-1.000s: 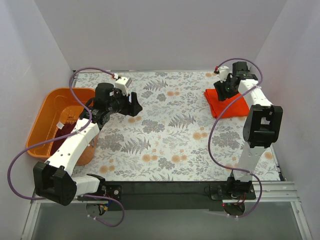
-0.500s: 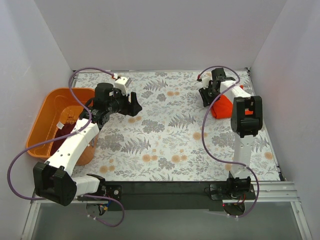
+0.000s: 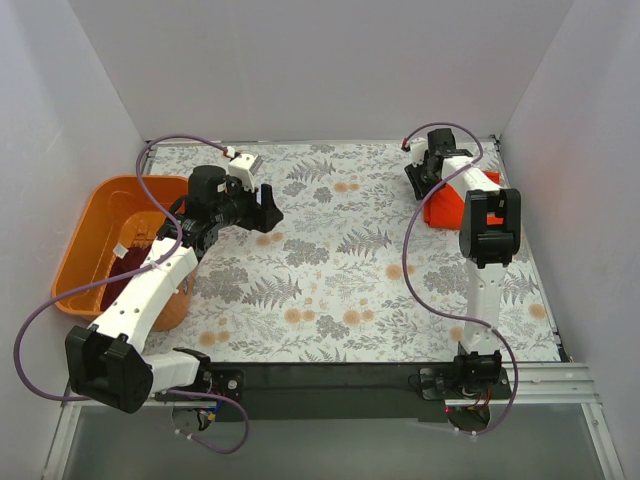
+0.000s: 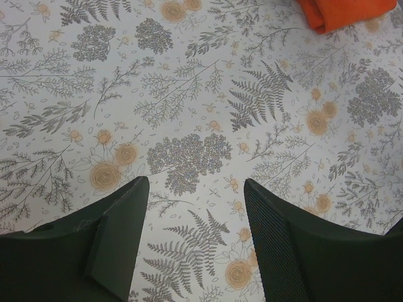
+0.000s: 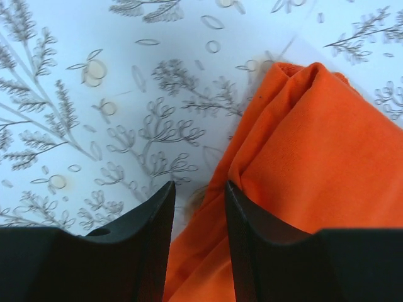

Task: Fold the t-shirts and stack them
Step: Neatly place the folded tshirt to the corner

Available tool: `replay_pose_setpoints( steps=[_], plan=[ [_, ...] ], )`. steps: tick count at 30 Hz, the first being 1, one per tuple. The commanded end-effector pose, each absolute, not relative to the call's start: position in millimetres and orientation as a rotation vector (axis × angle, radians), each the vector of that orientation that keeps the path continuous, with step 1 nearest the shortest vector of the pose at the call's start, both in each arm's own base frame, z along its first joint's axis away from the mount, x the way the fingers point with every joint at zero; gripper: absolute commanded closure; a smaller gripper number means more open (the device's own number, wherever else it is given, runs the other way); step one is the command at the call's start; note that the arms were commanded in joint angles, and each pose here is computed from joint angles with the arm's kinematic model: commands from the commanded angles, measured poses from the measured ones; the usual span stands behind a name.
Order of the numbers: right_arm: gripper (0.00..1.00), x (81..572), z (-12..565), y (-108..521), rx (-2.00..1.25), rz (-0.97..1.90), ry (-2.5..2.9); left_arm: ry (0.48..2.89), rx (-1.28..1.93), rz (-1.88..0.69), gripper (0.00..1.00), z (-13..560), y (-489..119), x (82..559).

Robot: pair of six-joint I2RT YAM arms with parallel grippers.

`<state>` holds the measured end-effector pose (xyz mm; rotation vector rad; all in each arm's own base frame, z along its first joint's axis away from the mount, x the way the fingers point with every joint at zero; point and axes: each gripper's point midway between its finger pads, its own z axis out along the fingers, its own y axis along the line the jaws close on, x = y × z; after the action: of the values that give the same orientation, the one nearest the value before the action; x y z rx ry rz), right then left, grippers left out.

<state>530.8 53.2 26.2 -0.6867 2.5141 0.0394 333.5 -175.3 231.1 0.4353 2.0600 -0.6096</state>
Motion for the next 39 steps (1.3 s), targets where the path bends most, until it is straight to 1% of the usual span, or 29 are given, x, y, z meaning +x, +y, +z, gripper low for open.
replay_pose_setpoints(
  steps=[1,4,7,8,10,11,12,14,15,16,17,18,20,22,24,25,29,31,34,38,39],
  plan=[
    [0.56,549.8,25.4,32.9,-0.632,-0.037,2.499,2.033,0.440,-0.579,0.39,240.3,-169.2,332.3],
    [0.55,549.8,25.0,33.7,-0.666,-0.022,2.489,2.026,0.443,-0.575,0.39,242.5,-168.7,332.2],
    [0.49,543.8,43.2,45.8,-0.693,0.055,2.448,2.016,0.446,-0.571,0.39,245.8,-168.0,332.3],
    [0.49,544.9,66.8,48.6,-0.673,0.064,2.406,2.013,0.446,-0.571,0.39,247.1,-167.7,331.5],
    [0.45,543.2,92.4,58.6,-0.651,0.117,2.362,2.005,0.446,-0.576,0.39,251.1,-168.5,331.7],
    [0.42,541.6,121.0,58.6,-0.625,0.112,2.317,2.000,0.445,-0.583,0.39,252.8,-169.0,331.4],
    [0.38,538.6,134.8,60.4,-0.569,0.131,2.311,2.000,0.443,-0.584,0.39,253.7,-169.3,331.0],
    [0.36,528.1,168.6,59.9,-0.509,0.131,2.274,1.990,0.434,-0.594,0.39,259.0,-169.9,329.8],
    [0.36,523.2,175.5,58.5,-0.456,0.122,2.278,1.988,0.433,-0.599,0.39,260.2,-170.3,329.0],
    [0.36,517.6,190.4,48.5,-0.341,0.063,2.279,1.983,0.430,-0.603,0.39,262.5,-170.5,328.2],
    [0.35,508.1,181.7,43.6,-0.281,0.029,2.317,1.982,0.429,-0.604,0.39,263.2,-170.2,327.2],
    [0.31,500.7,178.7,34.6,-0.220,-0.020,2.342,1.972,0.430,-0.605,0.39,266.3,-170.2,326.5],
    [0.17,484.0,176.0,20.0,-0.126,-0.106,2.379,1.966,0.425,-0.604,0.39,269.6,-169.5,325.5],
    [0.16,461.4,151.8,7.0,-0.078,-0.177,2.459,1.961,0.424,-0.605,0.39,271.8,-168.9,323.5],
    [0.15,447.1,142.3,0.9,-0.068,-0.211,2.491,1.961,0.420,-0.605,0.39,272.6,-168.4,322.1],
    [0.15,433.3,124.8,-1.5,-0.074,-0.219,2.542,1.963,0.419,-0.604,0.39,272.9,-167.7,320.8],
    [0.14,400.5,89.2,-9.5,-0.064,-0.202,2.653,1.964,0.417,-0.592,0.39,272.5,-165.2,318.6],
    [0.12,389.5,74.4,-11.9,-0.053,-0.191,2.697,1.967,0.417,-0.585,0.39,271.3,-164.1,318.0],
    [0.11,383.9,59.5,-18.5,-0.018,-0.194,2.736,1.972,0.421,-0.592,0.39,268.6,-164.7,316.6],
    [0.10,393.3,46.1,-24.0,-0.038,-0.212,2.733,1.980,0.421,-0.592,0.39,264.7,-165.0,317.6],
    [0.10,398.6,43.7,-34.4,-0.013,-0.219,2.722,1.980,0.421,-0.592,0.39,264.1,-165.2,318.1]
  ],
)
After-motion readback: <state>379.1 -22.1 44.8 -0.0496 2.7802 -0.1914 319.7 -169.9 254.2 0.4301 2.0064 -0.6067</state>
